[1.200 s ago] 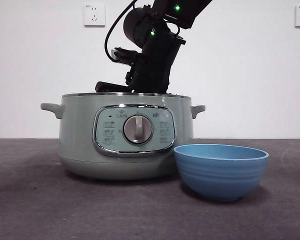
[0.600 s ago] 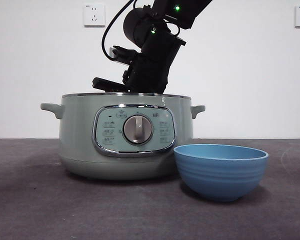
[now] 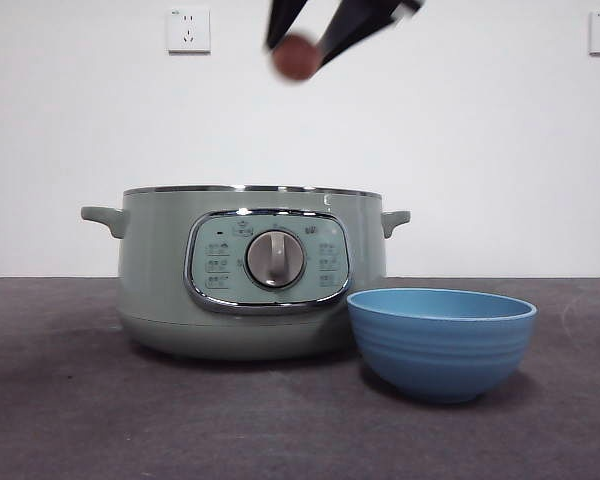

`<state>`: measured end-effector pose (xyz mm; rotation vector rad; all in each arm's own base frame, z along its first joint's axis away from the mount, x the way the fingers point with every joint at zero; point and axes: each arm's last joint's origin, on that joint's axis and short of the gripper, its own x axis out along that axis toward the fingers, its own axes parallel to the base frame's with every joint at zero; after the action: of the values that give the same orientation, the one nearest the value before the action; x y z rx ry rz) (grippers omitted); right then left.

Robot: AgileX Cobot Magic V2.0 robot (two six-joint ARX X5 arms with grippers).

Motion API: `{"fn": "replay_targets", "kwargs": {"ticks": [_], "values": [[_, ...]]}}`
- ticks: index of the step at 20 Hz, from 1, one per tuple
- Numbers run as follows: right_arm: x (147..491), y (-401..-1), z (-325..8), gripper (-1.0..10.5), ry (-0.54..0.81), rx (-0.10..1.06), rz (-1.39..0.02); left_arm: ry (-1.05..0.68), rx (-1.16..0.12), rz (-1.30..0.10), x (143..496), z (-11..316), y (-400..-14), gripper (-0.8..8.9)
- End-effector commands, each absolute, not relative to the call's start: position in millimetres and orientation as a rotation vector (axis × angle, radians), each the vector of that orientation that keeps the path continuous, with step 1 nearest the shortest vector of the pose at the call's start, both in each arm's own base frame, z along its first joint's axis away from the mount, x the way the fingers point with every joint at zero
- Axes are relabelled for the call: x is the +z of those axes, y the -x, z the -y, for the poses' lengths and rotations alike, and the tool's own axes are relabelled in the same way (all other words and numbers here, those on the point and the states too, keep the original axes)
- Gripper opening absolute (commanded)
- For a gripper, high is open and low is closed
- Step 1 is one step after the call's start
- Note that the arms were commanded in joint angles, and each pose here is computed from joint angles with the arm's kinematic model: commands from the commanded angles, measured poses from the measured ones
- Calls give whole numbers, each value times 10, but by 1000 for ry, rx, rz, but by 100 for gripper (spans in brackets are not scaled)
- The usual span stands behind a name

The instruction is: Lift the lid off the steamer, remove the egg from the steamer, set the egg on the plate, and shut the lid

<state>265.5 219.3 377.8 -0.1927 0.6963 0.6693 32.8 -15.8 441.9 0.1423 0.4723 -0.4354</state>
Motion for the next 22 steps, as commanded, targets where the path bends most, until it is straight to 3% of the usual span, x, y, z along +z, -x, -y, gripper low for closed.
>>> {"fn": "replay_targets", "kwargs": {"ticks": [1, 6, 10, 22], "values": [[3957, -2432, -1981, -13, 254, 614, -697, -122, -462, -380, 4518, 151, -301, -8], [4084, -2115, -1605, -13, 284, 560, -777, -113, -487, -367, 4531, 160, -302, -8], [3929, -1996, -1504, -13, 295, 552, -820, -114, -488, -368, 4530, 160, -302, -8], [2466, -2095, -1596, -13, 248, 596, -943, -115, -488, -371, 4527, 160, -301, -8]]}}
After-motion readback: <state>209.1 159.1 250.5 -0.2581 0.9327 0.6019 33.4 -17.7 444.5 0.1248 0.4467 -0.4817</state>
